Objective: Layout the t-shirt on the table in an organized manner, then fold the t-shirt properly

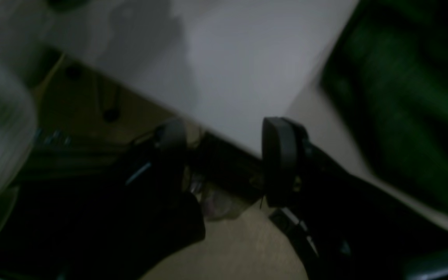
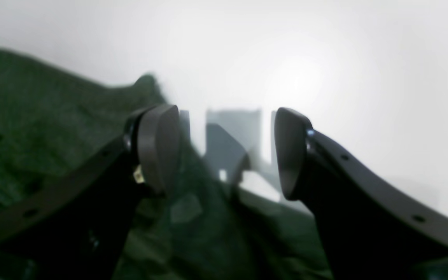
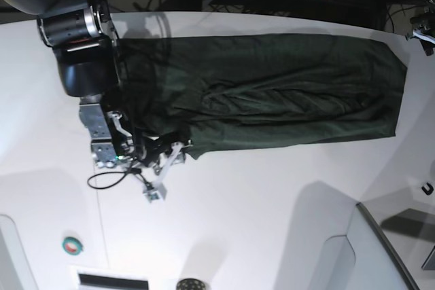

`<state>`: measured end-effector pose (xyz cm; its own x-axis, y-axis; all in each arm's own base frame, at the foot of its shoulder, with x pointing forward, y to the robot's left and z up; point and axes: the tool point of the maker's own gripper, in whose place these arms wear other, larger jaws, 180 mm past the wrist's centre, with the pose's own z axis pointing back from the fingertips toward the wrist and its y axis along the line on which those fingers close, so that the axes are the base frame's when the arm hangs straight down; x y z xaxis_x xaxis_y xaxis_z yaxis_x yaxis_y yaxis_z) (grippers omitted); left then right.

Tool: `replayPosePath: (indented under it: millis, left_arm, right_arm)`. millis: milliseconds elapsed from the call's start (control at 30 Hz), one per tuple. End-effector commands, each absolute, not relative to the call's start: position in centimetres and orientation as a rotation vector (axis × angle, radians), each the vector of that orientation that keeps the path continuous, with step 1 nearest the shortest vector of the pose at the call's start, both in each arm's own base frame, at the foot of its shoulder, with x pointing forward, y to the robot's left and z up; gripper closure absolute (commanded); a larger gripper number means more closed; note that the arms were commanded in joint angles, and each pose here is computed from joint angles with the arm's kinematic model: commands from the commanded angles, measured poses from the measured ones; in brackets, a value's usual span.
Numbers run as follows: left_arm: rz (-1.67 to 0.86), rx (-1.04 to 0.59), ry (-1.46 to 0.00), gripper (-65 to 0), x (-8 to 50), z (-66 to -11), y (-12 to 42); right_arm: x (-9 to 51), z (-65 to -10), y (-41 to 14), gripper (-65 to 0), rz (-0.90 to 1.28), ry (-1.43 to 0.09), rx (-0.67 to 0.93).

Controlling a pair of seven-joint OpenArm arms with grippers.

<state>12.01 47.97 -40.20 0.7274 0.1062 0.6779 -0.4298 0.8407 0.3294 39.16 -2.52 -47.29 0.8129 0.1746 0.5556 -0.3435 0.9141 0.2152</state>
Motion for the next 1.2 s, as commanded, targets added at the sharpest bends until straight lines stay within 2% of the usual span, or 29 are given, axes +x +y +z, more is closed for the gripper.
replayPosePath:
  millis: [0, 300, 367, 400, 567, 633, 1167]
  left_arm:
    - [0.295, 0.539, -0.727, -29.8, 12.1, -38.5, 49.1]
    - [0.294, 0.538, -0.721, -29.8, 12.1, -38.7, 49.1]
    - [0.293, 0.539, -0.721, -29.8, 12.0, -38.7, 49.1]
    - [0.293, 0.539, -0.721, -29.8, 12.0, -38.7, 49.1]
    - [0.293, 0.539, -0.721, -29.8, 12.0, -38.7, 49.1]
    - [0.293, 0.539, -0.721, -29.8, 12.0, -38.7, 49.1]
    - [0.293, 0.534, -0.725, -29.8, 12.4, -38.7, 49.0]
  right_arm:
    - [41.6, -45.0, -1.3, -36.6, 0.282, -0.631, 0.340]
    - [40.7, -47.2, 0.2, -36.6, 0.254, -0.594, 0.377]
    - [40.9, -47.2, 0.2, -34.5, 0.249, -0.609, 0.380]
    - [40.9, -47.2, 0.2, -31.4, 0.249, -0.609, 0.381]
    - [40.9, -47.2, 0.3, -6.3, 0.249, -0.608, 0.383]
    - [40.9, -47.1, 0.3, -1.7, 0.247, -0.610, 0.383]
    - [38.2, -43.9, 0.6, -1.5, 0.301, -0.659, 0.376]
